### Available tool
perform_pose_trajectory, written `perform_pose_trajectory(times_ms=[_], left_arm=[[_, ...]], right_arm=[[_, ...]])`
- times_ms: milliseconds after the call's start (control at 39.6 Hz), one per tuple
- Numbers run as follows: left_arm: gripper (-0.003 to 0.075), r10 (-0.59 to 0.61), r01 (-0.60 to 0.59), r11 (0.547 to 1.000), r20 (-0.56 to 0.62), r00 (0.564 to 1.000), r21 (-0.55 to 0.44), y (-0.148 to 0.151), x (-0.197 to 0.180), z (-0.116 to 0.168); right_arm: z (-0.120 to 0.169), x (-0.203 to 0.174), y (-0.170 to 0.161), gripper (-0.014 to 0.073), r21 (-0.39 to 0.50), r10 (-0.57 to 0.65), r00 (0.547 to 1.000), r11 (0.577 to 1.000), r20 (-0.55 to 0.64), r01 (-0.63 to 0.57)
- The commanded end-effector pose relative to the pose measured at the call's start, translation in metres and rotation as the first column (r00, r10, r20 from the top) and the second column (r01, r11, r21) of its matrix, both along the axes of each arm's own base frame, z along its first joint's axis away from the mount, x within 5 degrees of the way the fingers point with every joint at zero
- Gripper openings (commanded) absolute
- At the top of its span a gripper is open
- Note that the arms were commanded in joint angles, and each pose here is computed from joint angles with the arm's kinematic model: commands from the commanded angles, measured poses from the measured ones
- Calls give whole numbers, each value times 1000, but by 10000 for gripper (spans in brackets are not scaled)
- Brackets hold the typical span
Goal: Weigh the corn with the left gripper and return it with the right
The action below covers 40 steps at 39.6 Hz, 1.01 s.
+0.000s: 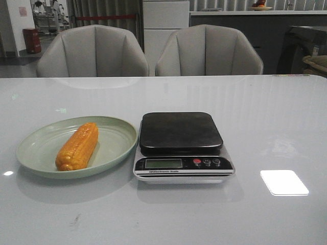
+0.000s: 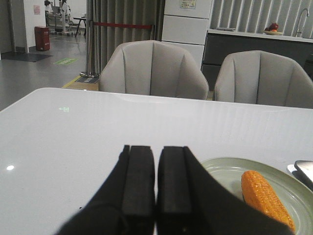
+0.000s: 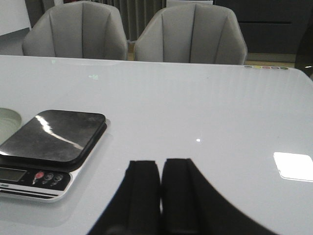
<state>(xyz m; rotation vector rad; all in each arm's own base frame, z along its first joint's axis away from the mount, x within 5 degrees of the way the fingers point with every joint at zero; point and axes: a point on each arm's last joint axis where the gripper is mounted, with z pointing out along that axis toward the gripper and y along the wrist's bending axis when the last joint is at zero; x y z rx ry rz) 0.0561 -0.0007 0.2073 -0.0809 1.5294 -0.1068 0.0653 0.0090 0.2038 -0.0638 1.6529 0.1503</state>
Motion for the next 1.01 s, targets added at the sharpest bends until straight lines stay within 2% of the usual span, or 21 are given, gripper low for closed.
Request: perform_pose_trajectory(times_ms=[0, 202, 379, 984], left_arm=[[113, -3, 3, 1000, 62, 998, -12, 0, -1, -3], [113, -3, 3, 1000, 62, 998, -12, 0, -1, -3], [113, -3, 3, 1000, 61, 998, -12, 0, 0, -3], [113, -2, 3, 1000, 61, 998, -12, 0, 0, -3]], right_arm=[[9, 1, -1, 166, 6, -24, 992, 1000, 122, 24], [-1, -4, -3, 166, 8, -41, 989, 999, 140, 41], [4, -11, -4, 166, 17, -43, 976, 999, 214, 41], [4, -11, -4, 166, 17, -43, 976, 999, 213, 41]])
